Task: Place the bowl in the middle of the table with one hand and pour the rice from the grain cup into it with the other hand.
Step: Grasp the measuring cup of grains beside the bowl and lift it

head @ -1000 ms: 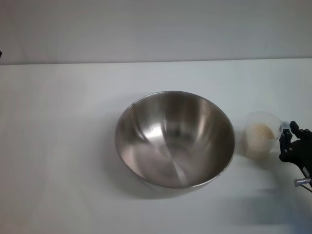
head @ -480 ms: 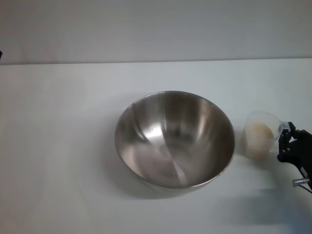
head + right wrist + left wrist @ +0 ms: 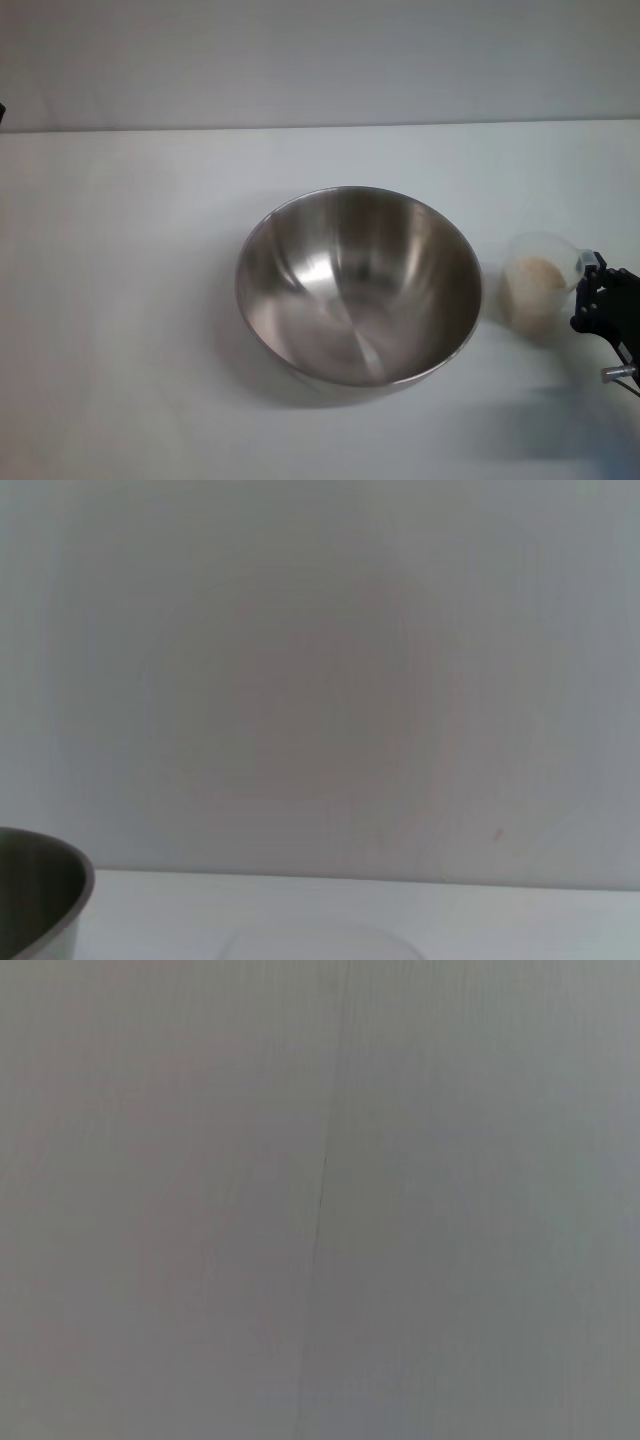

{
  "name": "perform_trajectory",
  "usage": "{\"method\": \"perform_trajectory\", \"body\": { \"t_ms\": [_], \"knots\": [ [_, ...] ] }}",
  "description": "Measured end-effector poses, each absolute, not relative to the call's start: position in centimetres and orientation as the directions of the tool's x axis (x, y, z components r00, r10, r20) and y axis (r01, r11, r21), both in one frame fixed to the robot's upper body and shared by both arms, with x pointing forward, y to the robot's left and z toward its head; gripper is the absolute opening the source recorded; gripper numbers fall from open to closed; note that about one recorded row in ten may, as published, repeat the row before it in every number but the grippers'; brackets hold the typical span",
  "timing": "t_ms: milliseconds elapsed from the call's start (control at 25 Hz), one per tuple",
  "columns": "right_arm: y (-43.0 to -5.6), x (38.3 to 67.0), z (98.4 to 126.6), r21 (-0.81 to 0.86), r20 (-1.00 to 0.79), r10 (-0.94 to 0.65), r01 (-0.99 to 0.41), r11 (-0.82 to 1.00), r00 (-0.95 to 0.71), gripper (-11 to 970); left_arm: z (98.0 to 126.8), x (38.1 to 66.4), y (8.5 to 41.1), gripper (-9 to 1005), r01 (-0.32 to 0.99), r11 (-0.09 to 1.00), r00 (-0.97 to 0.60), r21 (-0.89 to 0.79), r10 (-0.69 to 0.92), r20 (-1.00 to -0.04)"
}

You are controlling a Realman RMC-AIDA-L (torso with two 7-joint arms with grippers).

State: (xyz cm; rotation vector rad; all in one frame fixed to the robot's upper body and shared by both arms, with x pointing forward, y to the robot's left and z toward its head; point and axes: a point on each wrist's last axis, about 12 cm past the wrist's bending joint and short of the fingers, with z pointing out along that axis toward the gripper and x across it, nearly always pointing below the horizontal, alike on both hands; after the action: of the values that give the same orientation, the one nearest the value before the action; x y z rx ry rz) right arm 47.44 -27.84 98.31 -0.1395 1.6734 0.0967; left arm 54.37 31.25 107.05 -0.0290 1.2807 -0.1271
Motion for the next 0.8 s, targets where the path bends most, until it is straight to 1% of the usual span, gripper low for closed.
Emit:
{"method": "perform_trajectory", "body": {
  "t_ms": [80,280,520,800],
  "knots": [
    [-27.8,47.4,98.3,-0.018,-0.994,-0.034,-0.149,0.989,-0.103,106,107.0,54.3,31.2,780,0.079,0.993,0.28,-0.093,-0.112,-0.953],
    [-27.7,47.5,98.3,-0.018,-0.994,-0.034,-0.153,0.988,-0.103,13,107.0,54.2,31.3,781,0.076,0.993,0.28,-0.094,-0.111,-0.954],
    [-27.9,47.3,98.6,-0.016,-0.996,-0.028,-0.144,0.989,-0.079,14,106.9,54.1,31.3,783,0.077,0.993,0.28,-0.094,-0.112,-0.954],
    [-28.4,46.9,100.2,-0.023,-0.998,-0.014,-0.137,0.99,0.069,14,106.9,54.1,31.2,784,0.08,0.992,0.277,-0.094,-0.113,-0.954]
  ]
}}
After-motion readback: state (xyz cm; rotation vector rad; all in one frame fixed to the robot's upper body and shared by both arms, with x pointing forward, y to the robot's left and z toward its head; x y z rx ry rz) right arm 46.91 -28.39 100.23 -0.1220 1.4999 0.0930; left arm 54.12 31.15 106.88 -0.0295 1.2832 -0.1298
